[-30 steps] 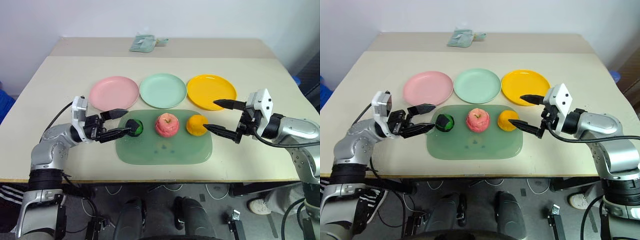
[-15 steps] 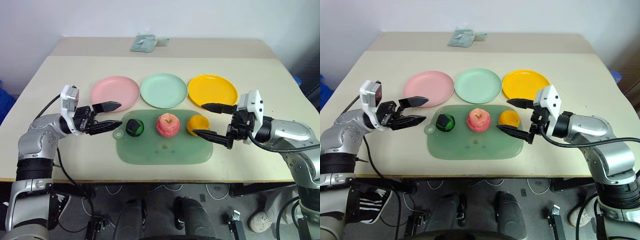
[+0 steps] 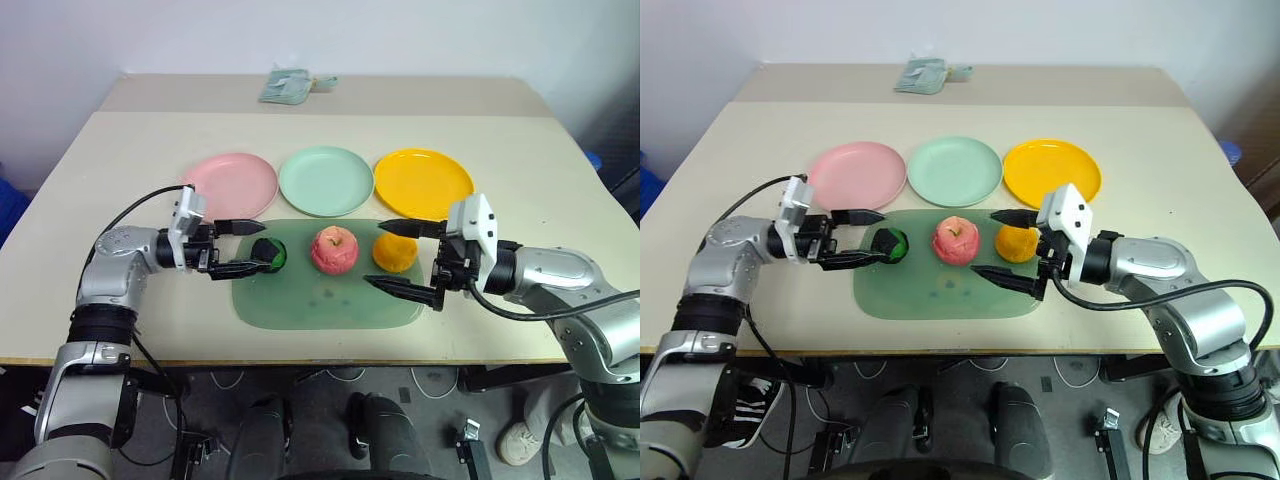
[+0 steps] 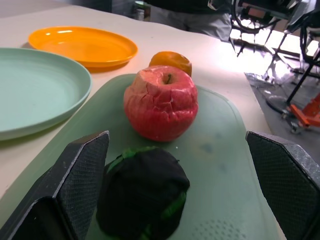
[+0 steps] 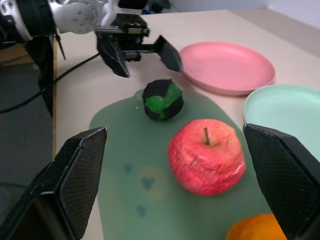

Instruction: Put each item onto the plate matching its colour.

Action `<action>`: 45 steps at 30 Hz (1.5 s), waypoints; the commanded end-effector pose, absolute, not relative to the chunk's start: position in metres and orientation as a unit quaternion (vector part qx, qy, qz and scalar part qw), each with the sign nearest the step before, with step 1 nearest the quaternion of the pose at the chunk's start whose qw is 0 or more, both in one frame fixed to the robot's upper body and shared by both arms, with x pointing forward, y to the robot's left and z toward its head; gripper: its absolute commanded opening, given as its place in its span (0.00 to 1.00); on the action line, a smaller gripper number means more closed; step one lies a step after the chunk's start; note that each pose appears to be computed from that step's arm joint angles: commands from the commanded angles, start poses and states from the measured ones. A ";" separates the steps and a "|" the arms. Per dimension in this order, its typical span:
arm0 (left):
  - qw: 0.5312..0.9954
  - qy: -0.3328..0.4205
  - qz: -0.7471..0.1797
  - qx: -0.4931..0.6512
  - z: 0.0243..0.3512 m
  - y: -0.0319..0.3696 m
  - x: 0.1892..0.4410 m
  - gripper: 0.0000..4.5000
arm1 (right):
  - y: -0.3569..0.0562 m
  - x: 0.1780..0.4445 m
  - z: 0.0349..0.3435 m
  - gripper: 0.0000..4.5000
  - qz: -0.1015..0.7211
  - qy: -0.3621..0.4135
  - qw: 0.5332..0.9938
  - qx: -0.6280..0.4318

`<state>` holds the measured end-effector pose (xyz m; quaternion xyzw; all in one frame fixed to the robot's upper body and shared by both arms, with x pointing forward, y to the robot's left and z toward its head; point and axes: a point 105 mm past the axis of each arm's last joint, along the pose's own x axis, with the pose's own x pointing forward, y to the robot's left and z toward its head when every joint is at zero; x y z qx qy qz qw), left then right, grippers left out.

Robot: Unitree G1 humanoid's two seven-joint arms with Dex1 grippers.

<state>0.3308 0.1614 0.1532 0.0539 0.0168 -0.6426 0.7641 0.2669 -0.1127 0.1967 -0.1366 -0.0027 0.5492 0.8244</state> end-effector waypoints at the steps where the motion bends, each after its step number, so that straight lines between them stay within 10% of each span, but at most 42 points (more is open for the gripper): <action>1: 0.761 -0.006 -0.643 0.081 0.166 0.159 0.335 1.00 | -0.109 0.265 0.209 0.99 0.545 -0.042 0.823 -0.156; 29: 0.761 0.013 -0.633 0.140 0.125 0.147 0.353 1.00 | -0.115 0.269 0.214 0.99 0.520 -0.058 0.837 -0.159; 31: 0.761 0.016 -0.634 0.139 0.124 0.147 0.353 0.87 | -0.115 0.270 0.214 1.00 0.520 -0.058 0.837 -0.160; 33: 0.763 0.007 -0.631 0.142 0.126 0.146 0.354 0.71 | -0.115 0.270 0.215 1.00 0.521 -0.058 0.837 -0.158; 45: 0.815 -0.125 -0.557 0.096 0.197 0.138 0.387 0.71 | -0.131 0.311 0.242 1.00 0.414 -0.103 0.901 -0.079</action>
